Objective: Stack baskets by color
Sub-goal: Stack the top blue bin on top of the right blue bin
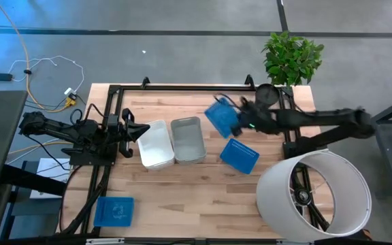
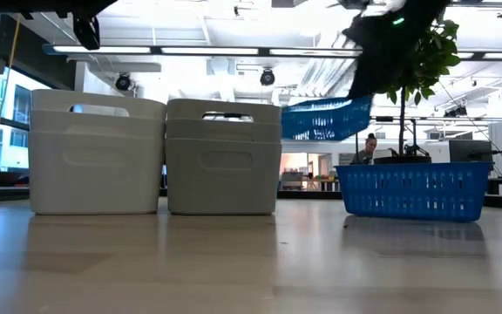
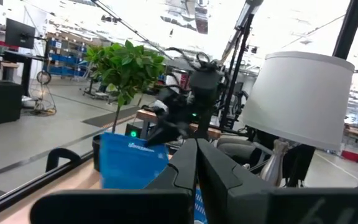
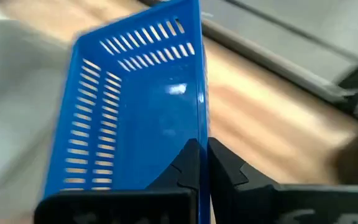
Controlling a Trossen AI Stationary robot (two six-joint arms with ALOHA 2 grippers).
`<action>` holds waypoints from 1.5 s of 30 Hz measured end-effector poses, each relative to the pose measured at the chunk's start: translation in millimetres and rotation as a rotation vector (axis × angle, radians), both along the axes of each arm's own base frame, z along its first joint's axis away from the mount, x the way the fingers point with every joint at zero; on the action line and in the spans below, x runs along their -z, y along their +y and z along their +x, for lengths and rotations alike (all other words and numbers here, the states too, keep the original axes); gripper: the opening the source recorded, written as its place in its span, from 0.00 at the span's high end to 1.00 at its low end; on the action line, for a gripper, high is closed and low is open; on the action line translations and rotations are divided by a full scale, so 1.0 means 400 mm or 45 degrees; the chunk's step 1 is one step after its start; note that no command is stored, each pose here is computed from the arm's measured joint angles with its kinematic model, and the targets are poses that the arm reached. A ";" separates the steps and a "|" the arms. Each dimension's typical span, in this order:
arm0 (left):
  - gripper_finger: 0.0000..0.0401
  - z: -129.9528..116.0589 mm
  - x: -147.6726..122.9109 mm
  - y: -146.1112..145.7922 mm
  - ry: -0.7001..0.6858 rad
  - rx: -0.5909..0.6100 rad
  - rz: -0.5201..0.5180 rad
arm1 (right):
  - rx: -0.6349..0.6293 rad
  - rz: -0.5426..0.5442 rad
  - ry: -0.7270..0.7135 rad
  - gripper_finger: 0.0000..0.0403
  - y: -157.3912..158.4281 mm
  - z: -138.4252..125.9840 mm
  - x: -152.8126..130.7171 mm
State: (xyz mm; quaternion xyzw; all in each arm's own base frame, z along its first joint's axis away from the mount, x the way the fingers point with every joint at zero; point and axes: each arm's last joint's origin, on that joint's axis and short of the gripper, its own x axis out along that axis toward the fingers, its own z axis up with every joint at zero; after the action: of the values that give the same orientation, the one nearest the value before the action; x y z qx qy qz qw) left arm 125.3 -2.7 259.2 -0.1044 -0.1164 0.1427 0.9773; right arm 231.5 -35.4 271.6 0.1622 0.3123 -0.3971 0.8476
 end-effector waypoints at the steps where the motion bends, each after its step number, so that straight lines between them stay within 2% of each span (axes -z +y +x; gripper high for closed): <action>1: 1.00 0.000 0.000 -0.001 0.000 0.009 0.002 | -0.047 0.017 -0.072 1.00 0.017 -0.022 0.003; 5: 1.00 0.001 0.000 -0.002 0.000 0.028 0.006 | -0.291 0.089 -0.453 1.00 0.067 -0.102 -0.018; 8: 1.00 0.000 0.000 -0.002 -0.001 0.027 0.006 | -0.458 0.162 -0.610 1.00 0.090 -0.156 -0.029; 11: 1.00 0.000 0.000 -0.002 -0.001 0.026 0.005 | -0.526 0.183 -0.661 1.00 0.103 -0.196 -0.043; 15: 1.00 0.000 0.000 -0.001 -0.001 0.025 0.005 | -0.540 0.172 -0.684 1.00 0.104 -0.219 -0.052; 21: 1.00 0.000 0.000 -0.001 0.000 0.022 0.005 | -0.534 0.190 -0.565 1.00 0.104 -0.222 -0.033; 27: 1.00 0.000 0.000 -0.001 0.000 0.017 0.003 | -0.522 0.247 -0.263 1.00 0.107 -0.201 -0.032; 31: 1.00 0.000 0.000 -0.001 0.000 0.017 0.003 | -0.581 0.361 -0.071 1.00 0.116 -0.181 -0.005; 35: 1.00 0.000 0.000 0.000 0.000 0.008 0.001 | -0.582 0.434 0.012 1.00 0.120 -0.168 0.028; 40: 1.00 0.000 0.000 0.000 -0.001 0.009 -0.002 | -0.520 0.397 0.049 1.00 0.116 -0.174 0.043; 43: 1.00 0.000 0.000 -0.001 -0.005 0.011 -0.011 | -0.483 0.412 0.146 1.00 0.114 -0.189 0.057; 45: 1.00 0.000 0.000 0.000 -0.005 0.011 -0.011 | -0.476 0.416 0.145 1.00 0.114 -0.190 0.056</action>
State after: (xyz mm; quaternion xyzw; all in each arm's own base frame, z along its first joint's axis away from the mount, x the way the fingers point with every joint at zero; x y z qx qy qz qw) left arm 125.4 -2.9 259.3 -0.1095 -0.1170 0.1389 0.9772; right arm 155.4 10.2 249.0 0.2138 0.4443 -0.1861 0.8499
